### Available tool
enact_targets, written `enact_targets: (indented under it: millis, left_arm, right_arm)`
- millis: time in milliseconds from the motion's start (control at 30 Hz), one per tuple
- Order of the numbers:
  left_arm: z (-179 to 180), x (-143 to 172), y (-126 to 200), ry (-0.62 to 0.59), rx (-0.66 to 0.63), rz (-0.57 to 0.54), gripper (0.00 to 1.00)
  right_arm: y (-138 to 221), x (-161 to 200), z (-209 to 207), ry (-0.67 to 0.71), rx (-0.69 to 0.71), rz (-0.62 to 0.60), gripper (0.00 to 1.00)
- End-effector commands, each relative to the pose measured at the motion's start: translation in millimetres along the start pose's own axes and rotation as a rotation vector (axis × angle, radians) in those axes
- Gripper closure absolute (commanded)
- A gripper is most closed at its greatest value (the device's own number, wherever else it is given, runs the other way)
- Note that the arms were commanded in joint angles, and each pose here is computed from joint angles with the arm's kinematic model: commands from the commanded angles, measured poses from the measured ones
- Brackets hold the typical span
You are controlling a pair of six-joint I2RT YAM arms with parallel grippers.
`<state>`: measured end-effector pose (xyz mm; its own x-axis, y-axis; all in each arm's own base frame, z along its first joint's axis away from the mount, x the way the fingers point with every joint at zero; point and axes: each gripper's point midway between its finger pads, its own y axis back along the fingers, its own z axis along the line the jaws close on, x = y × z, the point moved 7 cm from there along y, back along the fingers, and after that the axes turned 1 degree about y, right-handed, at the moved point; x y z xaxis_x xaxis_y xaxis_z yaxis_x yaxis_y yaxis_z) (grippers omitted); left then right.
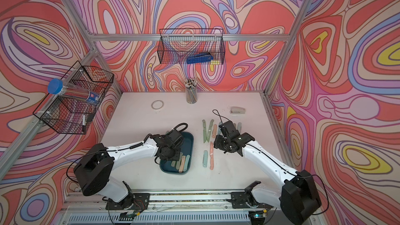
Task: Take the fruit knife out of the storage box
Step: Pick up the fruit knife from the storage box.
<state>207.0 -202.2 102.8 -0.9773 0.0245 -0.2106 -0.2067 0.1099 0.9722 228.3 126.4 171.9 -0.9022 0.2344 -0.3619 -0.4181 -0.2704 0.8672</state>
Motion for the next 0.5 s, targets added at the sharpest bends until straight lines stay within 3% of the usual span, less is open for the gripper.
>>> enact_targets:
  millis: [0, 467]
  left_arm:
    - [3.8, 2.6, -6.6, 0.015, -0.032, 0.006, 0.55]
    - [7.3, 11.7, -31.3, 0.017, -0.052, 0.053, 0.61]
  right_arm:
    - [0.2, -0.3, -2.9, -0.016, 0.003, -0.012, 0.41]
    - [2.2, -2.2, -1.1, -0.010, 0.003, -0.013, 0.40]
